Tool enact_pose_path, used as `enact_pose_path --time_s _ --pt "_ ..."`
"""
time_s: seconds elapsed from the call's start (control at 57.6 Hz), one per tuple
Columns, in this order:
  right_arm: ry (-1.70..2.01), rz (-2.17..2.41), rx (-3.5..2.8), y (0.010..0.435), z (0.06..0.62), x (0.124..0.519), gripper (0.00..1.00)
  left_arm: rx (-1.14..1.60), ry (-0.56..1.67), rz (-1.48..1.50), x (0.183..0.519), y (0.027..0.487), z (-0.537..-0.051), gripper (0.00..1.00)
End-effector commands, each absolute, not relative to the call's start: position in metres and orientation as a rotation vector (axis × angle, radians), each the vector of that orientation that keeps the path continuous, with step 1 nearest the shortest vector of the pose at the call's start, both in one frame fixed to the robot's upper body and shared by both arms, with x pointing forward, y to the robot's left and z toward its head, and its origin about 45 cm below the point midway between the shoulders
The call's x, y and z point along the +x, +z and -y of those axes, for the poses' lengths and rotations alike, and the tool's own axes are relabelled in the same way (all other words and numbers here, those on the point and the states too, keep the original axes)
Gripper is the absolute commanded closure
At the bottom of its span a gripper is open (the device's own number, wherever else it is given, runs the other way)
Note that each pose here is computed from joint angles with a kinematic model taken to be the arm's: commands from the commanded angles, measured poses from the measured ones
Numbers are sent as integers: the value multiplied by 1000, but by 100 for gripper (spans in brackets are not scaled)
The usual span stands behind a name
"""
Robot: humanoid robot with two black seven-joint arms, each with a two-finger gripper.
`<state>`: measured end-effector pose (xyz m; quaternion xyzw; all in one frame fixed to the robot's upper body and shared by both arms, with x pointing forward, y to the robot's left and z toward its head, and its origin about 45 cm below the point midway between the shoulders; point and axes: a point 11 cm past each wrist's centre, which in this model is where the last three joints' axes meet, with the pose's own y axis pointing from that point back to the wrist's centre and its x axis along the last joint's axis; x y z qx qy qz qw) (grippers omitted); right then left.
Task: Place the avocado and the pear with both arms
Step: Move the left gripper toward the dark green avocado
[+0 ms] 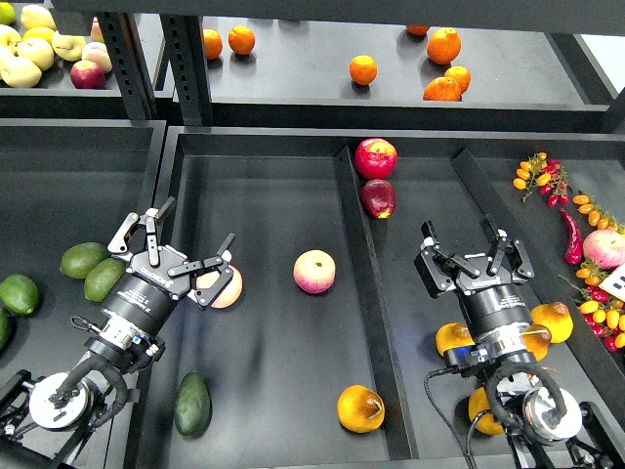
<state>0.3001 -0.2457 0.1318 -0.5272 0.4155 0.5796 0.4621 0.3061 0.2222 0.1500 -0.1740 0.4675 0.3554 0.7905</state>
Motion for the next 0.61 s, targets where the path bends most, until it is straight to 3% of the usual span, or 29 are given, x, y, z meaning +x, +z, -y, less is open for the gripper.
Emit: enact_pose_path --time_s 0.0,0.243,0.591 --pt "1425 -1021 -1297 132 246 300 0 -203 714 -971 309 156 -230 1" --pt "1426 -1021 -1298 132 245 300 0 143 610 -860 317 165 -231 1" --pt "1421 -1021 -1296 133 246 300 0 461 445 -734 320 164 -196 1"
